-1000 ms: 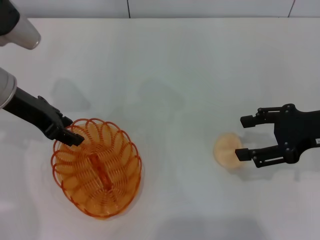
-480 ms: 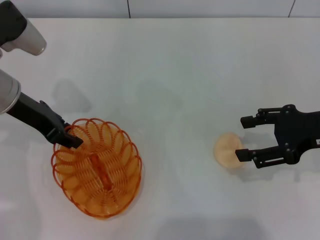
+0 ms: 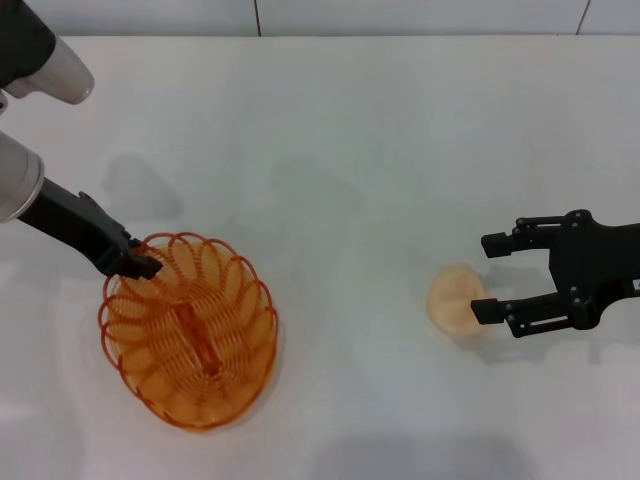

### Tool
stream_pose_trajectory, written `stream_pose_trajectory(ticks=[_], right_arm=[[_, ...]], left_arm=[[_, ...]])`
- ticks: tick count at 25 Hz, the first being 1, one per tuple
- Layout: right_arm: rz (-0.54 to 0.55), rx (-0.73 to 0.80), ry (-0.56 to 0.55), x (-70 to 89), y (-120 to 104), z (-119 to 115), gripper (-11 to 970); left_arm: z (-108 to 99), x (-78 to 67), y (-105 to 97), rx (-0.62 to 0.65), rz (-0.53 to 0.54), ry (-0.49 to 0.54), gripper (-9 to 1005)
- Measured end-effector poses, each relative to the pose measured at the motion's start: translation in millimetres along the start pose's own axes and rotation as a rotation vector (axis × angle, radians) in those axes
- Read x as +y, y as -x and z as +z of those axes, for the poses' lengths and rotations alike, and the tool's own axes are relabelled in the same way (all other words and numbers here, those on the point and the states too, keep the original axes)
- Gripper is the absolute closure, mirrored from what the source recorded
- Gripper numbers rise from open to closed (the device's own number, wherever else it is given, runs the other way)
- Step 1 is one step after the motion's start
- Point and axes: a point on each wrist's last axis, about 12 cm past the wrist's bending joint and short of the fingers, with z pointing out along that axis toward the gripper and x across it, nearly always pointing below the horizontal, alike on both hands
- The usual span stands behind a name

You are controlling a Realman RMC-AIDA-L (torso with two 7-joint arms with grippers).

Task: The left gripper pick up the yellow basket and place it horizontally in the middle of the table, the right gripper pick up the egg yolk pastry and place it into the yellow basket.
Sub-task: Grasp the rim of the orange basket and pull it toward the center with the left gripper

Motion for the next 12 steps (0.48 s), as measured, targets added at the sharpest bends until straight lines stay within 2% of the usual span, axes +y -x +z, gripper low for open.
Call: stream_pose_trajectory(ticks=[4, 9, 12], right_arm=[[0.000, 0.000, 0.000, 0.0, 0.0, 0.0, 160], [0.000, 0.000, 0.002, 0.2, 0.0, 0.0, 159], [0.001, 0.001, 0.008, 0.9, -0.1, 0.0, 159]], left_arm=[[0.4, -0.4, 0.6, -0.004, -0.001, -0.002, 711], [0.9, -1.5, 3.8, -0.010, 0.006, -0.003, 806], [0.4, -1.5, 5.7, -0.014, 0.009, -0.002, 818]])
